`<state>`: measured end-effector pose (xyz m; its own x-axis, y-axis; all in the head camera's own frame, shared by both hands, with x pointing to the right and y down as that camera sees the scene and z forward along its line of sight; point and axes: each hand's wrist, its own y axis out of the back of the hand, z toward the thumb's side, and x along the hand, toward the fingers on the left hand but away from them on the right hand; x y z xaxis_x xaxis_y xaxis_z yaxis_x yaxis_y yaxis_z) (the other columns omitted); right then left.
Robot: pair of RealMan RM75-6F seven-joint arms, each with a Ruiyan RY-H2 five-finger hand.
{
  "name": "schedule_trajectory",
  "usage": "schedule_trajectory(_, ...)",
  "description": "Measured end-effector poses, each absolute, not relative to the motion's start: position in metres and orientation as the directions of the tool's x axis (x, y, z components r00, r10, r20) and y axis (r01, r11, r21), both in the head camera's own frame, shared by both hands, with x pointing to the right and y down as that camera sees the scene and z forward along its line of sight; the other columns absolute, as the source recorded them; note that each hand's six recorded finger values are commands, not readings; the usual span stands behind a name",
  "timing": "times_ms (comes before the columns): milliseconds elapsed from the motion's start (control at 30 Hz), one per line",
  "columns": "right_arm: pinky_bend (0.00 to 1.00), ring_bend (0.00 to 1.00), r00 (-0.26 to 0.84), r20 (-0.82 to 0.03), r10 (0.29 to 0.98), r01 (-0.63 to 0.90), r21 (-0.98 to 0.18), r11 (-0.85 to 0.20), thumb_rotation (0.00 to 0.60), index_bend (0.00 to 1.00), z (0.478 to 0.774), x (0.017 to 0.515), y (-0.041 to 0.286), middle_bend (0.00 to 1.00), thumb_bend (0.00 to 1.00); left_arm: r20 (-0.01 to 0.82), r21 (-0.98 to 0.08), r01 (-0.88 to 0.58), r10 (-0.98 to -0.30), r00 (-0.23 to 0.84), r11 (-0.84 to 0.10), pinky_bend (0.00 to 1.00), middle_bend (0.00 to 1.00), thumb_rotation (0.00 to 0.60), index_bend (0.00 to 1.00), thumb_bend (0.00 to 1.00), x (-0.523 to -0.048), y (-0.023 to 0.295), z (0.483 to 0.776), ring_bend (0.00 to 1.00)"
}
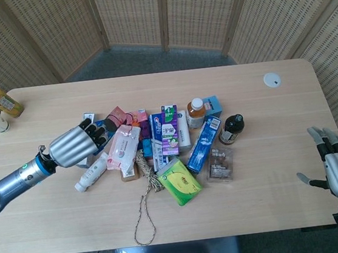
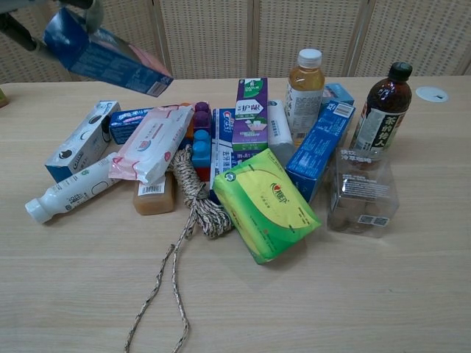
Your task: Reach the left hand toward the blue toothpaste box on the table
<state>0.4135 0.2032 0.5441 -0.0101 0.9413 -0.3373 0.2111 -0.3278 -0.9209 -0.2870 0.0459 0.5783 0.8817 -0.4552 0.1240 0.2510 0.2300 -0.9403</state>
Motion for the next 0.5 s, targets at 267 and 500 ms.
schedule_trajectory(267,0.00,0.00,0.005,-0.329,0.944,0.231,-0.918,-0.322,0.600,0.00,0.539,0.409,0.204,0.00,0.00,-0.045,-0.943,0.123,-0.485,0.874,0.310,0.58,0.69,0.600,0.80,0.09,-0.277,0.044,0.505,0.61)
schedule_trajectory(500,0.00,0.00,0.022,-0.335,0.942,0.225,-0.916,-0.331,0.600,0.00,0.540,0.404,0.205,0.00,0.00,-0.110,-0.917,0.105,-0.498,0.860,0.384,0.57,0.69,0.600,0.80,0.09,-0.284,0.042,0.460,0.61)
